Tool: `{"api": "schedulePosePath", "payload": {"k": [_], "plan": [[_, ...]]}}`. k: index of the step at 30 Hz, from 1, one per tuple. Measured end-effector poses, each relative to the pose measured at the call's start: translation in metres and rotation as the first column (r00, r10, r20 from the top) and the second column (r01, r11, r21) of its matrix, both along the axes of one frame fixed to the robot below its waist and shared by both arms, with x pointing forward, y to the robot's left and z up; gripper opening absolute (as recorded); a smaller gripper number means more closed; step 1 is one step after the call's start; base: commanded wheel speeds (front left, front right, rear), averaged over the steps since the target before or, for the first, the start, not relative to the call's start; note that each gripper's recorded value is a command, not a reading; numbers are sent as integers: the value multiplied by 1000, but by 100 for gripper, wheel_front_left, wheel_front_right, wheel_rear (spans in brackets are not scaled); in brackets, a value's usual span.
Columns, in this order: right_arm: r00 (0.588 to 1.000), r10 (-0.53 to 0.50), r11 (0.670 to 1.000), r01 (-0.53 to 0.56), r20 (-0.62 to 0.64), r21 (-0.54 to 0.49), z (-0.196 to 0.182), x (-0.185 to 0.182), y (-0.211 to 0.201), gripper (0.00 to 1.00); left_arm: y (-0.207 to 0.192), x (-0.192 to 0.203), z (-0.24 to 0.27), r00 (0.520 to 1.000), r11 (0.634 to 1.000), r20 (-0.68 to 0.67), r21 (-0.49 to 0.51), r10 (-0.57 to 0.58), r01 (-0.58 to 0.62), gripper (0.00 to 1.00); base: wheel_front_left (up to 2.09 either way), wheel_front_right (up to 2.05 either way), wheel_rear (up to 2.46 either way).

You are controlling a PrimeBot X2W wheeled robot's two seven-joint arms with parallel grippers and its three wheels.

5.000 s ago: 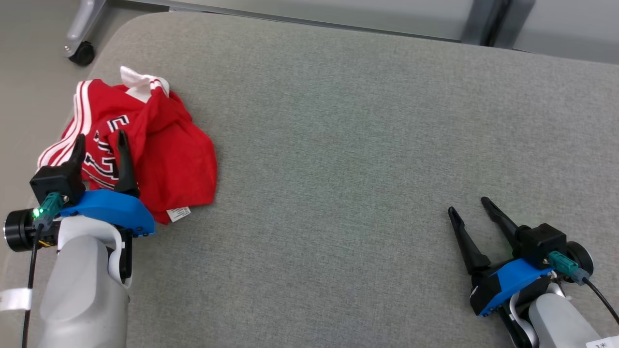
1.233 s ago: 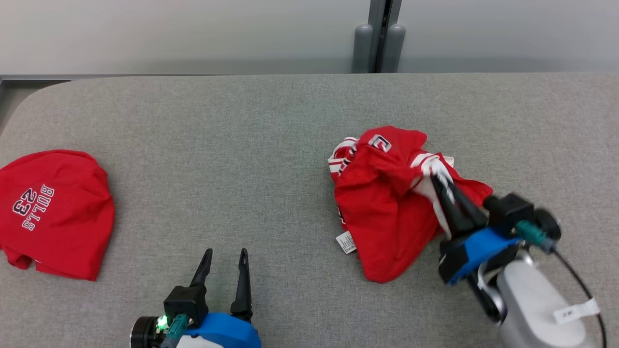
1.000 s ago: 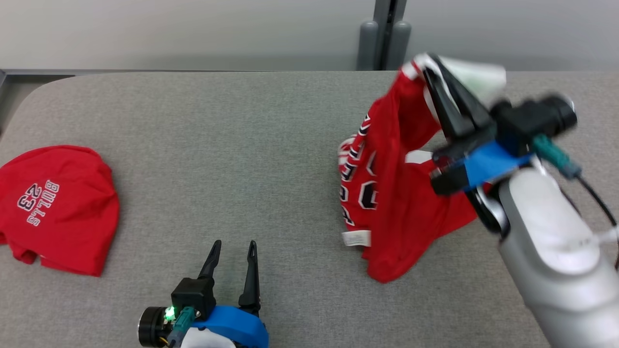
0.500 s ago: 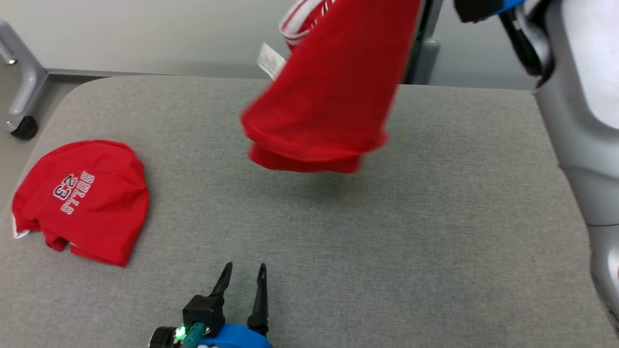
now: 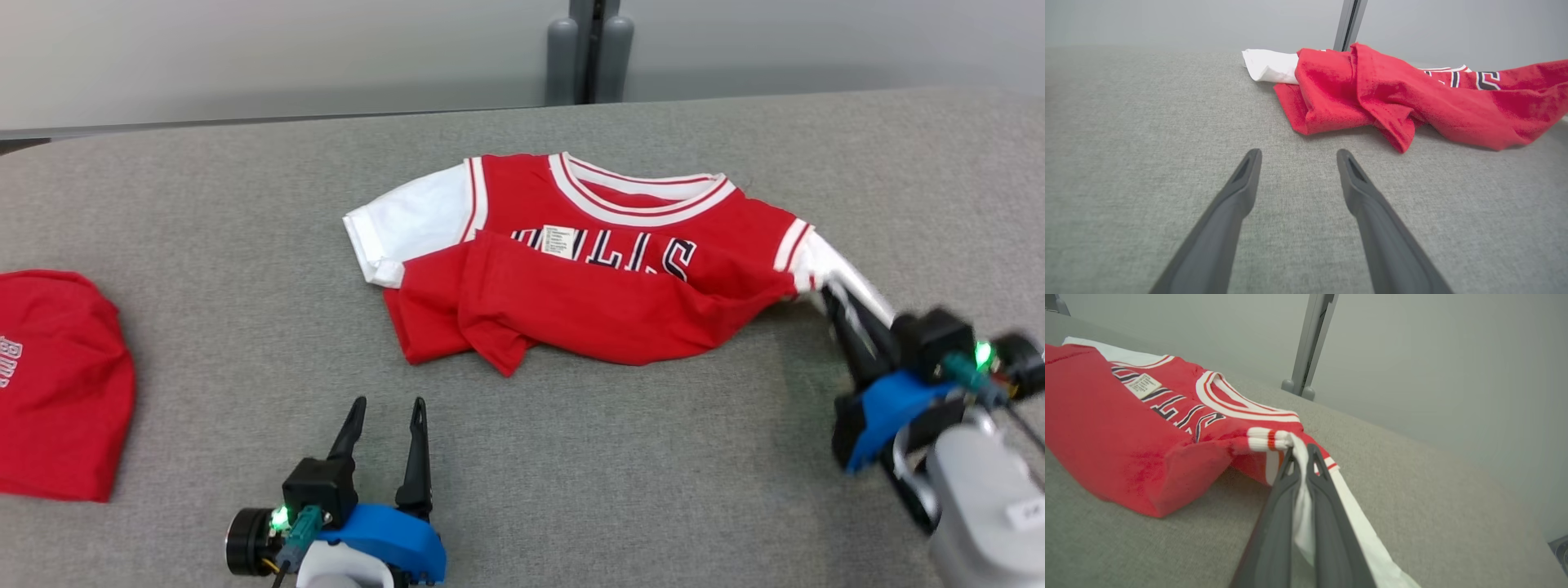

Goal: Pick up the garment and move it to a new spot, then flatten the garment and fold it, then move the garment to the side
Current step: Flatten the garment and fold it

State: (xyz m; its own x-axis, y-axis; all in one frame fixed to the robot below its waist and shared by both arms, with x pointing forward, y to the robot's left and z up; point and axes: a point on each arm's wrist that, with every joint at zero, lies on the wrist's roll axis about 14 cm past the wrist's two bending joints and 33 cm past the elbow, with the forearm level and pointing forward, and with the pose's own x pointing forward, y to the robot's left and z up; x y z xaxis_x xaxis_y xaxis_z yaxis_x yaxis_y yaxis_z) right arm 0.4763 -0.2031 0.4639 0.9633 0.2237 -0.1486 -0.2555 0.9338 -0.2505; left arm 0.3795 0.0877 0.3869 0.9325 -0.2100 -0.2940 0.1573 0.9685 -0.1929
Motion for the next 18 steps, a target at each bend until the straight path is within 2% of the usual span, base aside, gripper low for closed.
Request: {"api": "schedulePosePath", "payload": {"k": [1, 3, 6, 14, 18], "plan": [[999, -18, 1000, 19, -47, 19, -17, -13, -2, 100, -2, 3, 1, 1000, 1000, 6, -2, -6, 6, 100, 0, 0, 0], [993, -42, 997, 48, -114, 52, -41, -33, -2, 100, -7, 11, 6, 1000, 1000, 25, -11, -17, 18, 100, 0, 0, 0], [986, -70, 992, 85, -151, 91, -54, -49, -1, 100, -14, 19, 14, 998, 999, 54, -18, -36, 37, 100, 0, 0, 0], [986, -77, 985, 99, -147, 145, -54, -58, 12, 100, -30, 52, 52, 985, 994, 165, -79, -56, 70, 100, 0, 0, 0], [986, -71, 984, 94, -153, 151, -57, -59, 16, 100, -50, 65, 52, 980, 985, 158, -99, -122, 139, 100, 0, 0, 0]]}}
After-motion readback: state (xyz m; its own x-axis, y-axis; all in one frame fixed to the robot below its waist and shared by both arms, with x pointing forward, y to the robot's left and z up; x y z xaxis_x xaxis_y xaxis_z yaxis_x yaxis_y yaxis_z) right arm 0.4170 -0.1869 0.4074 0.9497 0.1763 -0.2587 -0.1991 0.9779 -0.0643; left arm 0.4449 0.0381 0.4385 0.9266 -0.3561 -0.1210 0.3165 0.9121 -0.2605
